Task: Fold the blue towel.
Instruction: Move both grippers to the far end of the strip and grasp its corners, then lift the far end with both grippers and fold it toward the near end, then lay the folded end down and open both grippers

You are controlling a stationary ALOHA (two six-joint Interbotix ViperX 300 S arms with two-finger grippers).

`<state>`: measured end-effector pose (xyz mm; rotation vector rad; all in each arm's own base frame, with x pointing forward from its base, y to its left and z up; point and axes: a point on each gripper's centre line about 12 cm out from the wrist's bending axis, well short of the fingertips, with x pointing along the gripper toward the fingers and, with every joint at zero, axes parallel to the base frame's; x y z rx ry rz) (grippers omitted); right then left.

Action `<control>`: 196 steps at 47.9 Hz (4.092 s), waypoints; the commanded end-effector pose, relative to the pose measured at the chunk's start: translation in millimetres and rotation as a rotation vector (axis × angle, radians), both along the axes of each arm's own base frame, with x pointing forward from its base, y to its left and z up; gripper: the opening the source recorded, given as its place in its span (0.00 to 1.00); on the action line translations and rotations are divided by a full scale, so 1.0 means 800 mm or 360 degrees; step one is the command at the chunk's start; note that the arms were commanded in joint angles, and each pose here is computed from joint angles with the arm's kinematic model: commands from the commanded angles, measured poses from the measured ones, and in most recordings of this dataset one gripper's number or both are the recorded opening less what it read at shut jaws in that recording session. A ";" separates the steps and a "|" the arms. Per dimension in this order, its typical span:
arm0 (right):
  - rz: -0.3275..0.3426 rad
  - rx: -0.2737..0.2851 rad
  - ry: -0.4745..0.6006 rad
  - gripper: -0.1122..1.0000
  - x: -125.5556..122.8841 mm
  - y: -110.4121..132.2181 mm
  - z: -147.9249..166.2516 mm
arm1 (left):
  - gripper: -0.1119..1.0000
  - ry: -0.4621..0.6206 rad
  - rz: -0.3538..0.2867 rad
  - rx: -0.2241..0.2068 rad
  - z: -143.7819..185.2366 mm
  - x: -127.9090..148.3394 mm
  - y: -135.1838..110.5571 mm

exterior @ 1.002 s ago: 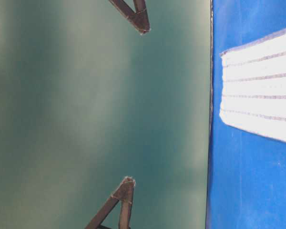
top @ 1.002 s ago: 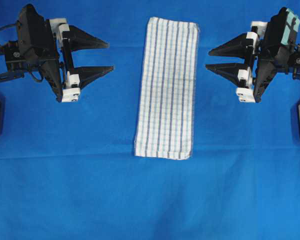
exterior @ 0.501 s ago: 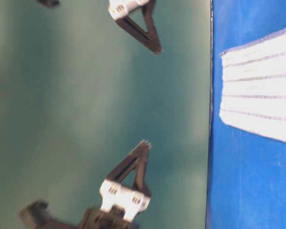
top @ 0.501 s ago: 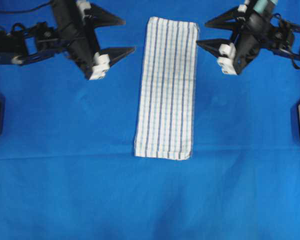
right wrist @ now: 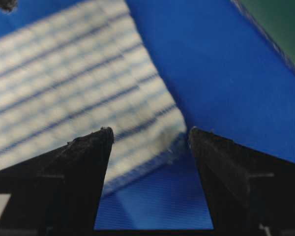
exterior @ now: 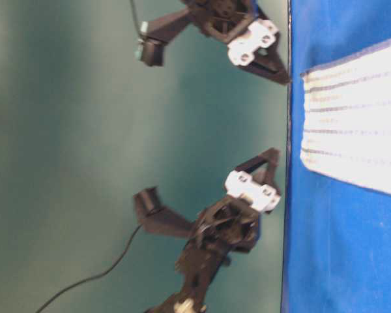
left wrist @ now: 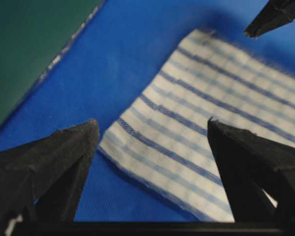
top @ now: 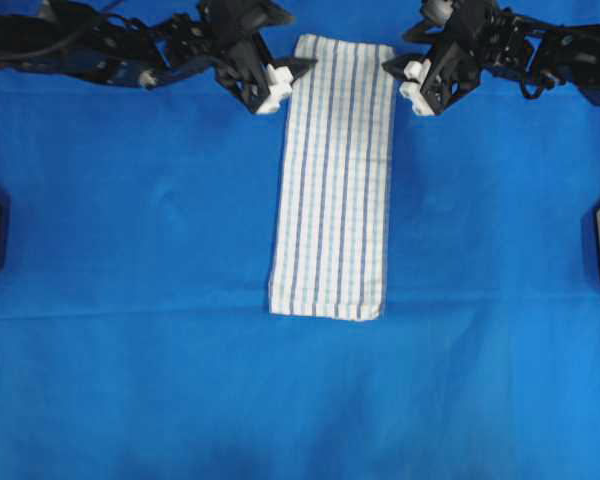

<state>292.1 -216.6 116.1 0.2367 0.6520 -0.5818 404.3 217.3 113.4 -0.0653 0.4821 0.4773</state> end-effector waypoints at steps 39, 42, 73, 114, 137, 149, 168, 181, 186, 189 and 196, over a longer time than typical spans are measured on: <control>-0.0019 -0.0010 0.0012 0.15 0.015 -0.032 -0.028 | 0.14 0.0158 0.0045 -0.0092 -0.038 0.018 0.030; -0.0020 -0.0012 0.0005 0.15 0.016 -0.032 -0.026 | 0.14 0.0156 0.0040 -0.0091 -0.037 0.019 0.028; -0.0053 -0.0067 -0.0055 0.15 0.023 -0.053 -0.009 | 0.14 0.0090 0.0085 -0.0054 -0.010 0.015 0.047; 0.0081 -0.0125 -0.0165 0.15 0.021 0.010 0.052 | 0.14 0.0049 -0.0015 -0.0027 0.053 -0.011 -0.010; 0.0382 0.0000 -0.0169 0.15 0.010 0.140 0.064 | 0.14 0.0080 -0.0328 -0.0062 0.056 -0.029 -0.134; 0.0534 0.0098 -0.0132 0.15 0.012 0.195 0.055 | 0.14 0.0106 -0.0520 -0.0132 0.046 -0.024 -0.206; 0.0697 0.0215 -0.0075 0.15 0.020 0.255 0.035 | 0.14 0.0103 -0.0655 -0.0282 0.019 -0.035 -0.276; 0.0690 0.0292 0.0012 0.15 0.029 0.269 0.006 | 0.14 0.0183 -0.0664 -0.0328 -0.007 -0.033 -0.288; 0.0688 0.0301 0.0028 0.15 0.032 0.270 0.002 | 0.14 0.0198 -0.0665 -0.0329 -0.012 -0.031 -0.288; 0.0686 0.0301 0.0020 0.15 0.034 0.270 0.003 | 0.14 0.0208 -0.0666 -0.0327 -0.015 -0.031 -0.288; 0.0687 0.0302 0.0020 0.15 0.035 0.271 0.002 | 0.14 0.0233 -0.0664 -0.0331 -0.022 -0.031 -0.288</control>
